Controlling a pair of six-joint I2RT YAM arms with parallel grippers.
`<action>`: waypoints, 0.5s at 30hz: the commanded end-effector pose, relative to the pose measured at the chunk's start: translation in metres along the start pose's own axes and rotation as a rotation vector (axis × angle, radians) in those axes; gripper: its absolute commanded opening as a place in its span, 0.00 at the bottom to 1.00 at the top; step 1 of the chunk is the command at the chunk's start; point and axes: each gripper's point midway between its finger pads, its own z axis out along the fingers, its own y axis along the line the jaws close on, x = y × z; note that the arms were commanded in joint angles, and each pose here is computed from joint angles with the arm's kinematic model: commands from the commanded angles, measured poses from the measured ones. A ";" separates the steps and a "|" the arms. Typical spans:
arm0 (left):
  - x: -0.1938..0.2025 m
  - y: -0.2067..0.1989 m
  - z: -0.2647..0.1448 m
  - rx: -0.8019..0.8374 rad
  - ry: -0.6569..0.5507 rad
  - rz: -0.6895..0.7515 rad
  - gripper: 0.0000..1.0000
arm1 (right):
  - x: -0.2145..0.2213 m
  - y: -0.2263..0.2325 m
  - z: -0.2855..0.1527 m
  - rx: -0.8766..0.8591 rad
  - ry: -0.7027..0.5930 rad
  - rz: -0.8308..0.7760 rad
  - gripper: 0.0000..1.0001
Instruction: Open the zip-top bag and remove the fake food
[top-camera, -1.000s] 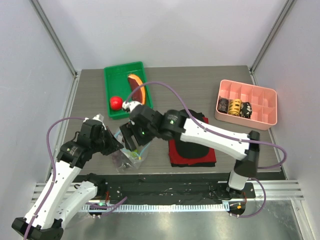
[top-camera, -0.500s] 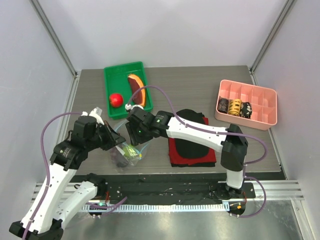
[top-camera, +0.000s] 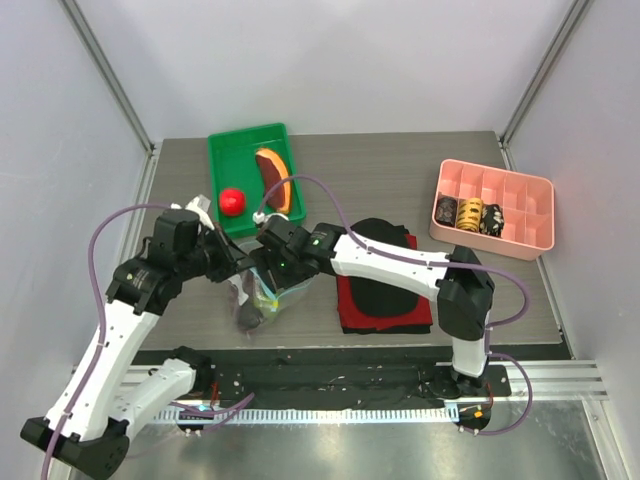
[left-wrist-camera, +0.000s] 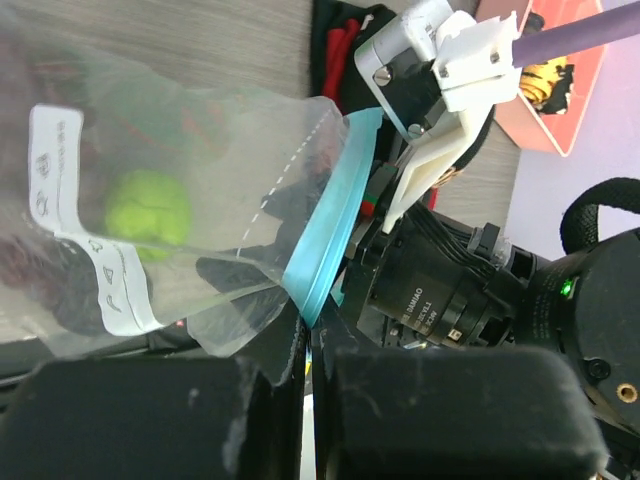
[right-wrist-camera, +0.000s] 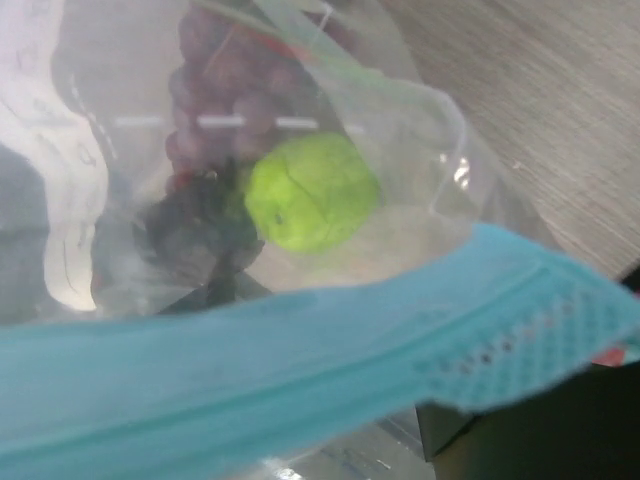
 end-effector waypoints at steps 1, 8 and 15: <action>0.005 0.023 -0.014 -0.061 -0.054 0.017 0.00 | 0.004 0.036 0.002 -0.098 -0.037 -0.032 0.74; 0.035 0.064 -0.015 -0.141 -0.024 0.007 0.00 | 0.017 0.031 0.026 -0.011 -0.064 0.046 0.79; 0.040 0.082 -0.014 -0.198 -0.026 0.029 0.00 | 0.011 0.038 0.039 -0.094 -0.167 0.103 0.67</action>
